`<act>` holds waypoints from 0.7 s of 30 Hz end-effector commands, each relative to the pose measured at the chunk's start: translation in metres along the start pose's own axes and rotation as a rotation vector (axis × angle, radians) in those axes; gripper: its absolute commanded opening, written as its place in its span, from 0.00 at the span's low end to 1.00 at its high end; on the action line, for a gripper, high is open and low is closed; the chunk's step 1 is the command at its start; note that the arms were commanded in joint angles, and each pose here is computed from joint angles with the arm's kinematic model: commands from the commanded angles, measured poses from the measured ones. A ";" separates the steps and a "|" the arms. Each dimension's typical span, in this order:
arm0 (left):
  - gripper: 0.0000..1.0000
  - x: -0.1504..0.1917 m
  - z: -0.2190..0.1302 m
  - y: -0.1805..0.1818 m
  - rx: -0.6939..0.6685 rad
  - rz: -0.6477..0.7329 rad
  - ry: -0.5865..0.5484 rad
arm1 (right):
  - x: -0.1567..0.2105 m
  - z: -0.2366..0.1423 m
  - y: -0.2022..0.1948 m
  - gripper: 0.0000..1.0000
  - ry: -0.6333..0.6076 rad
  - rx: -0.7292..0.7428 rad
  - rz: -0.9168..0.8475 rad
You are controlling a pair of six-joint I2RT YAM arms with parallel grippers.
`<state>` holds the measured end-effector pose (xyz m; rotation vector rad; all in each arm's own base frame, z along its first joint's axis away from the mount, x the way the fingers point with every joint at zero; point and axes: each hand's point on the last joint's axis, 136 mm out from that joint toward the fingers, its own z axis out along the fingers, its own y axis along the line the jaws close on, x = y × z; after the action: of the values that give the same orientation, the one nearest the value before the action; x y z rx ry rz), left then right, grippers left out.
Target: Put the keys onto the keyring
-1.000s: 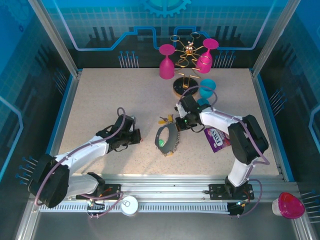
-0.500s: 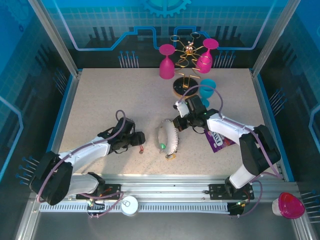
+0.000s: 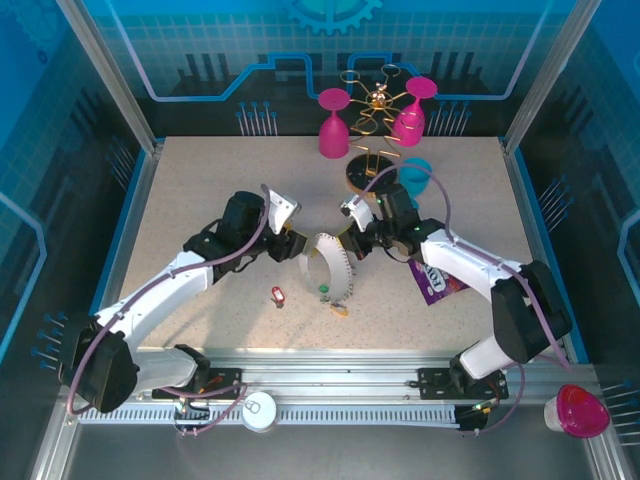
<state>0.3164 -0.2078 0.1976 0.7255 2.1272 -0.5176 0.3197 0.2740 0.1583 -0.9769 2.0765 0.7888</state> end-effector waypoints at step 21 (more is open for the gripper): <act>0.67 -0.018 0.001 -0.053 0.419 0.228 -0.041 | -0.057 -0.047 0.057 0.00 -0.247 0.004 -0.606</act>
<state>0.2993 -0.2442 0.2043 1.1142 1.9384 -0.7448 0.2967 0.2815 0.2227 -1.2870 1.5873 0.5526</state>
